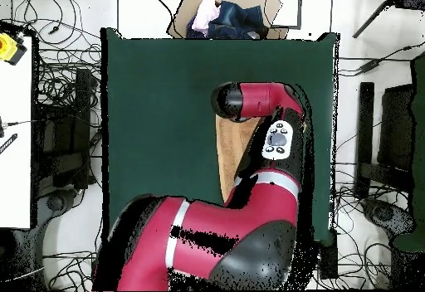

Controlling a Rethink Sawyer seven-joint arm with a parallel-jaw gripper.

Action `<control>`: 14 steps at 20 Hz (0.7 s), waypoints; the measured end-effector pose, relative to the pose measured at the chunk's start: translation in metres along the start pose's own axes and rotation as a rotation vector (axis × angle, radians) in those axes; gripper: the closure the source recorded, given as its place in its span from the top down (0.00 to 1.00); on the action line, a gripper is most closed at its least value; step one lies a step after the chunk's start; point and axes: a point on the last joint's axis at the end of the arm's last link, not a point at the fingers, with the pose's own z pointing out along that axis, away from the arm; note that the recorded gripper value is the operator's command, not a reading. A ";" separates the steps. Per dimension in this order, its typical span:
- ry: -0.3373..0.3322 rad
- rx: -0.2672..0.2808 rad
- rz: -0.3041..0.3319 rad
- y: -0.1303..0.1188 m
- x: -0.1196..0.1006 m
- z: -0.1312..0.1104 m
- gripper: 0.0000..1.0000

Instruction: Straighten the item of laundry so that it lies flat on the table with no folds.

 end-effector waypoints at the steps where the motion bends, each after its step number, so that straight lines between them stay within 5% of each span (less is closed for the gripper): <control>1: -0.072 -0.015 0.025 -0.006 -0.019 -0.004 1.00; 4: -0.140 -0.042 0.092 -0.025 -0.054 -0.014 1.00; 6: -0.106 -0.062 0.153 -0.044 -0.078 -0.024 1.00; 11: 0.124 -0.095 0.226 -0.077 -0.102 -0.058 1.00; 12: 0.261 -0.106 0.239 -0.091 -0.106 -0.083 1.00; 14: 0.342 -0.112 0.239 -0.099 -0.106 -0.101 1.00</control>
